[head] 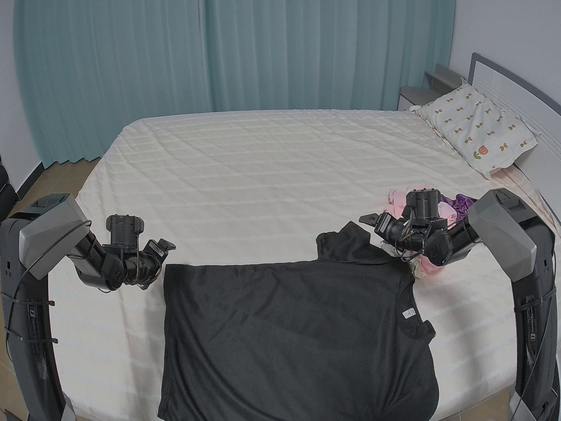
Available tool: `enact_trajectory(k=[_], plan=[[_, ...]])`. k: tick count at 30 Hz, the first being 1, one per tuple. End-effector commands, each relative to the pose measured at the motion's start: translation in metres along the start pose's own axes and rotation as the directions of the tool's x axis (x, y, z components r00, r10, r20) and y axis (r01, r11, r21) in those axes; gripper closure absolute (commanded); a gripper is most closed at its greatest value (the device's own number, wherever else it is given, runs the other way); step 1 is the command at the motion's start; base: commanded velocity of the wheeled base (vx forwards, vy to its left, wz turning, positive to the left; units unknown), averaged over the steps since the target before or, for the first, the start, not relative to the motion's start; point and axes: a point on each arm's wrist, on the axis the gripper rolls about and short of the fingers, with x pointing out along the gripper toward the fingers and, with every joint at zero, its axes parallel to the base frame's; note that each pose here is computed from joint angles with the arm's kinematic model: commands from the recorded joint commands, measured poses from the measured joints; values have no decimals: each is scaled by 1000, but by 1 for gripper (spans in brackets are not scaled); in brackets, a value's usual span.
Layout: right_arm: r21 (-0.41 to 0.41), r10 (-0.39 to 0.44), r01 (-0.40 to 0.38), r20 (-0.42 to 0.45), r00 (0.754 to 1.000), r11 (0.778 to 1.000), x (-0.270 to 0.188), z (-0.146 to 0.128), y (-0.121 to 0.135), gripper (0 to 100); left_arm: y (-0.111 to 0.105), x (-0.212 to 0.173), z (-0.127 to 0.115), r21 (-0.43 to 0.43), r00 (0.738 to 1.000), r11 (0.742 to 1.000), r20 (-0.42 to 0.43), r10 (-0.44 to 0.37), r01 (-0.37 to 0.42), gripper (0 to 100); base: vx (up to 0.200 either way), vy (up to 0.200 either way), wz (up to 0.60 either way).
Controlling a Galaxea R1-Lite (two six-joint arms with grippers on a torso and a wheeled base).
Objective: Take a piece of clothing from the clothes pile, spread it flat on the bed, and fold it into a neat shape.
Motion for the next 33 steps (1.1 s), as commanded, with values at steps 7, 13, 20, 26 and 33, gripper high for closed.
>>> enact_trajectory(k=[7, 13, 20, 26, 33], plan=[[-69, -96, 92, -48, 994, 993, 71, -27, -16, 0, 1, -5, 0, -20, 1000, 1000, -17, -4, 4, 0, 0, 0, 0], [-114, -124, 112, -106, 987, 987, 78, -48, -24, 100, 3, -6, -3, -21, 1000, 1000, -22, 1, -2, 0, 0, 0, 0], [-93, -92, 93, 13, 996, 991, 73, -21, -26, 100, 3, -6, -3, -21, 1000, 1000, -23, 2, -3, 0, 0, 0, 0], [-72, -66, 71, 76, 995, 995, 60, 7, -15, 100, 3, -6, -3, -21, 1000, 1000, -23, 2, -3, 0, 0, 0, 0], [-88, -49, 56, 83, 995, 995, 66, -2, -16, 100, 3, -5, -3, -20, 1000, 1000, -24, 4, -4, 0, 0, 0, 0]])
